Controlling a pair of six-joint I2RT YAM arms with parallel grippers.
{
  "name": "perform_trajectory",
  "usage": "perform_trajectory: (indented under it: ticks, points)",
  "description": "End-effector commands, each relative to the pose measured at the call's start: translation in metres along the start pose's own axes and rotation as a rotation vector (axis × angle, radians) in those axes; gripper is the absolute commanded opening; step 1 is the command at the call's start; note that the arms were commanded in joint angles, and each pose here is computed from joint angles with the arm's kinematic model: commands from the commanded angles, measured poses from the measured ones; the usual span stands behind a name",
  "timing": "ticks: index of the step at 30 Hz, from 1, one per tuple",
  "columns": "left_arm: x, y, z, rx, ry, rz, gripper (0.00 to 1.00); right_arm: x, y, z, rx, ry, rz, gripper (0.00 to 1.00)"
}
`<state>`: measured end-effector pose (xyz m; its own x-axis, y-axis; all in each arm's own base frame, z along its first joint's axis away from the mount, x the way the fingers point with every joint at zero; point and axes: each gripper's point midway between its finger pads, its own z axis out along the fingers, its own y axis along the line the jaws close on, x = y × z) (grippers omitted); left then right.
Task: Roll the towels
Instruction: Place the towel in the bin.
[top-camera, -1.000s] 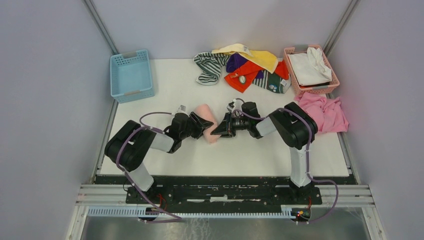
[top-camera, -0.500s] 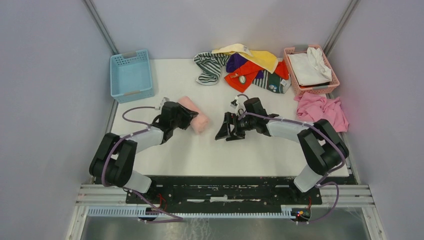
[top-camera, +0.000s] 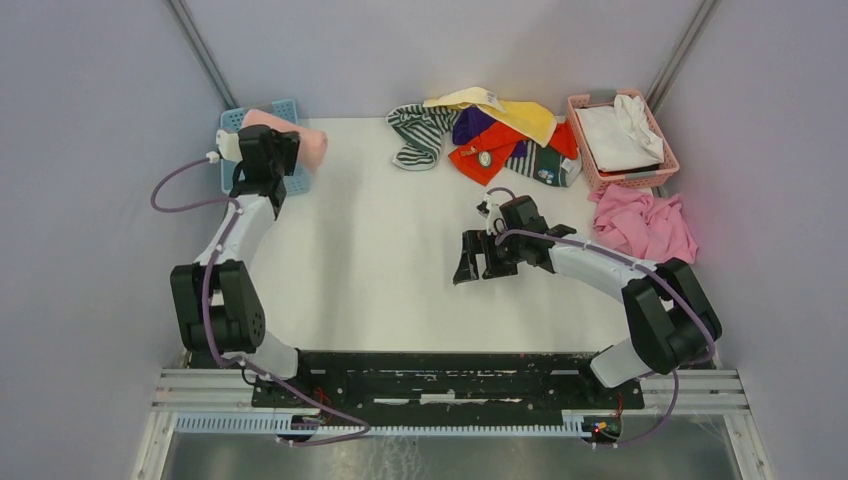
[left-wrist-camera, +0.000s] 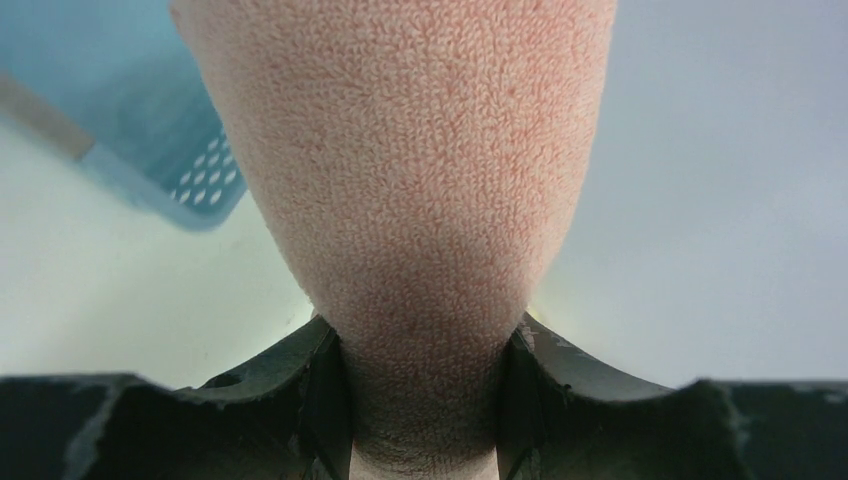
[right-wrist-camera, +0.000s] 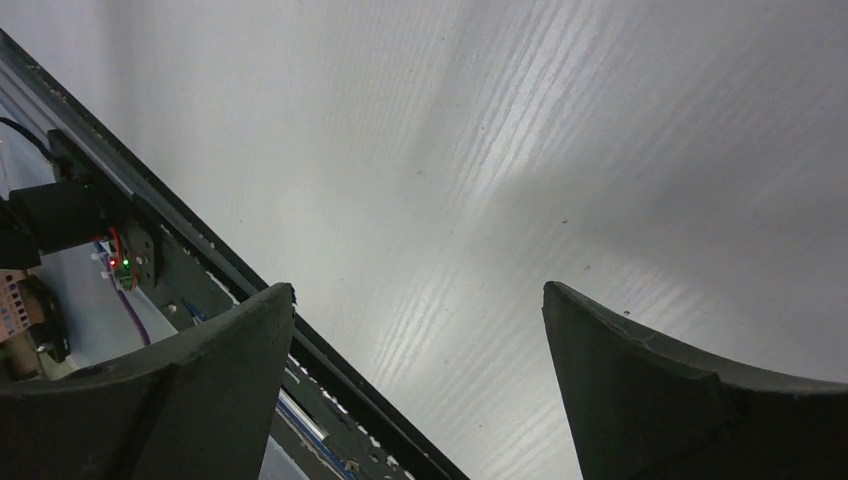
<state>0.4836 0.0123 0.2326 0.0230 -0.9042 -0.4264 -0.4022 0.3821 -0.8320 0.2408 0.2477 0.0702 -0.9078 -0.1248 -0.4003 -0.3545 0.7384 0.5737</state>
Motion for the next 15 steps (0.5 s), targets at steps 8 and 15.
perform_trajectory:
  ticks: [8, 15]
  points:
    - [-0.088, -0.006, 0.096, -0.081, -0.310, -0.087, 0.28, -0.019, -0.016, 0.008, 0.056, 0.018, -0.045, 1.00]
    - [-0.103, 0.035, 0.140, -0.164, -0.375, -0.110, 0.28, -0.014, -0.026, 0.016, 0.060, 0.069, -0.024, 1.00]
